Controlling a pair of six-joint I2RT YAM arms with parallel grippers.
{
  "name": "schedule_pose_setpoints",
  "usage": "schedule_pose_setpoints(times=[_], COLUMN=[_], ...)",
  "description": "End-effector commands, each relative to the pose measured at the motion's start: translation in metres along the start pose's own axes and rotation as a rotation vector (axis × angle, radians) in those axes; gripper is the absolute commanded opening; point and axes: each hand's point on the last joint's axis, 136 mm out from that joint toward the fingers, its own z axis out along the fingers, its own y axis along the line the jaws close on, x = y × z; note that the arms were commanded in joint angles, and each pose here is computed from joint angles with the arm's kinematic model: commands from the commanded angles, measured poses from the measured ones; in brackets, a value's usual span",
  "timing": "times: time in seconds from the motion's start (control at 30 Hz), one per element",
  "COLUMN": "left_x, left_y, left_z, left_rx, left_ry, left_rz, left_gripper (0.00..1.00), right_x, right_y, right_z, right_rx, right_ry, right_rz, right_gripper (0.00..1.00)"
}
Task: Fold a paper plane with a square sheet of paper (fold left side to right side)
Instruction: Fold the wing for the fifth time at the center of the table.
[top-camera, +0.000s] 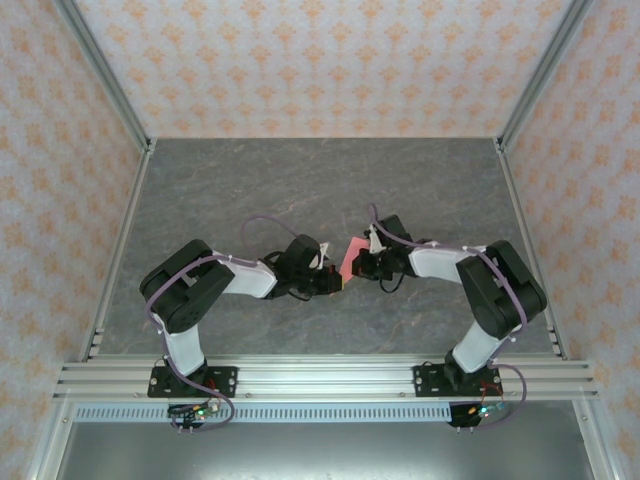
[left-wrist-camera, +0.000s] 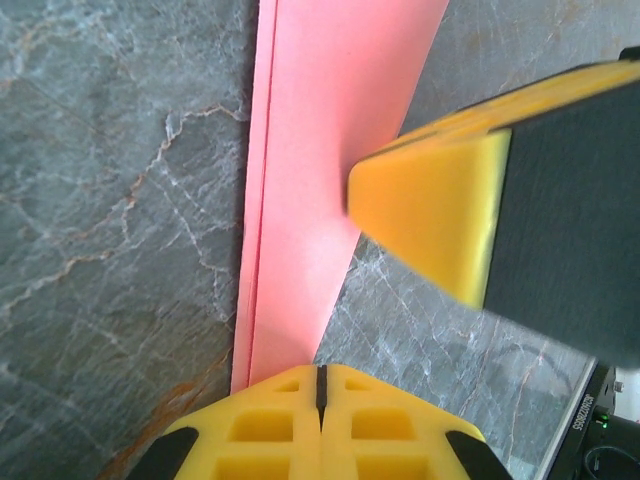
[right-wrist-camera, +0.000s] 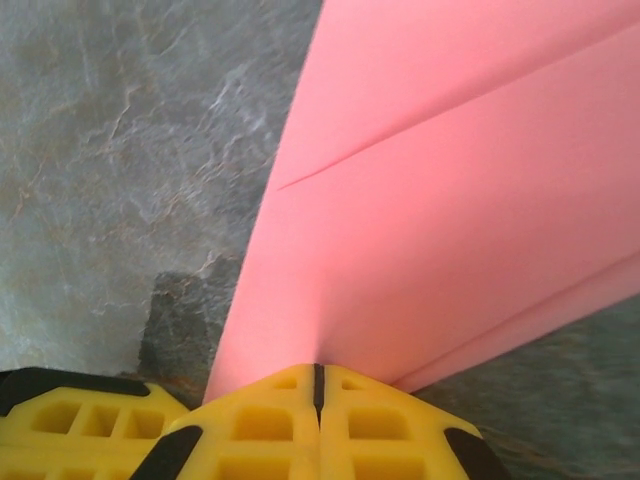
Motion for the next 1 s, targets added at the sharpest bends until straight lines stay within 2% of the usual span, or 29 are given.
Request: schedule_pose_setpoints(times=[0.0, 0.57, 0.73, 0.97], left_x=[0.048, 0.054, 0.052, 0.048], left_y=[0.06, 0.059, 0.052, 0.04], left_z=[-0.003, -0.012, -0.017, -0.034], left_rx=[-0.19, -0.177, -0.159, -0.152], left_ry=[0.132, 0.127, 0.121, 0.098], left_rz=[-0.109, -0.111, -0.1, -0.06], left_gripper=[0.0, 0.0, 0.09, 0.12], right_x=[-0.015, -0.058, -0.067, -0.081], right_y=[-0.05, -0.084, -0.085, -0.077], right_z=[-0.009, -0.024, -0.032, -0.06], right_rx=[0.181, 0.206, 0.226, 0.244], right_ry=[-0.044, -0.096, -0.115, -0.173], right_rz=[0.044, 0.149, 0.146, 0.125], right_gripper=[0.04, 0.04, 0.05, 0.11])
